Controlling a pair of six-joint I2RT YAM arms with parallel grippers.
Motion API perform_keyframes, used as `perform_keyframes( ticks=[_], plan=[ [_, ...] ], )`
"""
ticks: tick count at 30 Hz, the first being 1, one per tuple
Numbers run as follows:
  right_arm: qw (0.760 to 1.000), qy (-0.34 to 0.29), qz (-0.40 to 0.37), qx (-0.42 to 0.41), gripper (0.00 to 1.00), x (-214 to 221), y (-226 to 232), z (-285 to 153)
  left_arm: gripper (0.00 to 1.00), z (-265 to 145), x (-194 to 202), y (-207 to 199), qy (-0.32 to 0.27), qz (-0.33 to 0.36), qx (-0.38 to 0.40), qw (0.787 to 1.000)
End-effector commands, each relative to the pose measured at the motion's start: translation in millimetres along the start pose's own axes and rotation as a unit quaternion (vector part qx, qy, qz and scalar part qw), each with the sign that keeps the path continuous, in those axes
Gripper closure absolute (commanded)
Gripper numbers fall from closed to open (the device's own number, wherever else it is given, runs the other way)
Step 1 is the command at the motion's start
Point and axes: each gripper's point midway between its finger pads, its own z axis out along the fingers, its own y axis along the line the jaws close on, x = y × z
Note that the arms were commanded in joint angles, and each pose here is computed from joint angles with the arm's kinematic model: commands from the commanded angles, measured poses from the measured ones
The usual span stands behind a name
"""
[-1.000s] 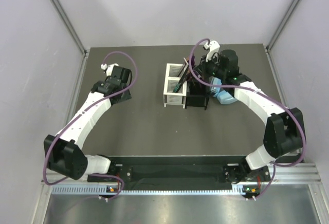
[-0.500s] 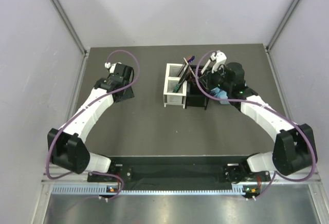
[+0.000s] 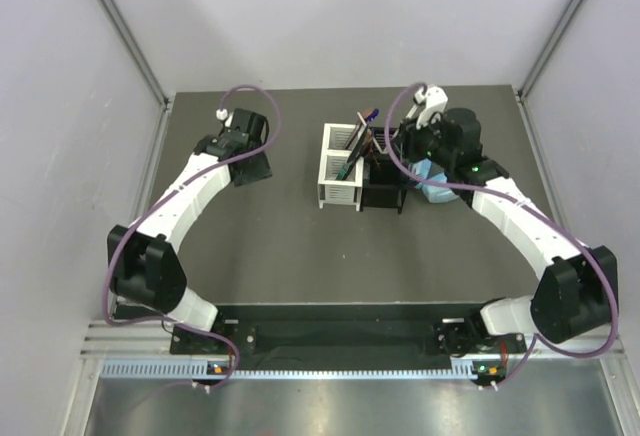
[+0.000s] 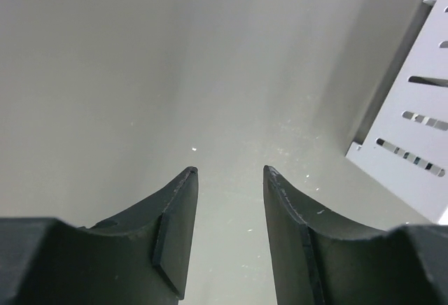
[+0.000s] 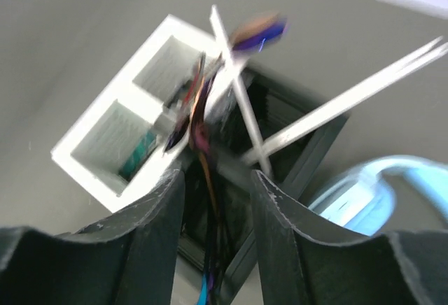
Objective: Sort the eating utensils into containers
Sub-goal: Place the fork in the container, then reset both arms
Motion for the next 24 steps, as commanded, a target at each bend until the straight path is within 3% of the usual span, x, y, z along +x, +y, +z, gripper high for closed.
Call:
perform_keyframes(
  ticks=[1, 5, 7, 14, 24],
  plan=[
    [0.994, -0.091, 0.001, 0.064, 0.54, -93, -23, -27, 0.51, -5, -22, -16, -0.018, 0.003, 0.026, 0.999],
    [0.975, -0.118, 0.036, 0.186, 0.46, -133, -65, -59, 0.51, 0, -23, -29, 0.006, 0.01, 0.04, 0.999],
    [0.967, -0.094, 0.042, 0.233, 0.44, -126, -85, -67, 0.51, 9, -19, -33, 0.029, 0.013, 0.035, 0.999],
    [0.956, -0.064, 0.071, 0.279, 0.41, -96, -104, -93, 0.52, 27, -12, -56, 0.062, 0.012, 0.071, 0.995],
    [0.923, -0.058, 0.117, 0.361, 0.35, -71, -143, -121, 0.5, 25, -28, -79, 0.049, 0.006, 0.115, 0.992]
  ],
)
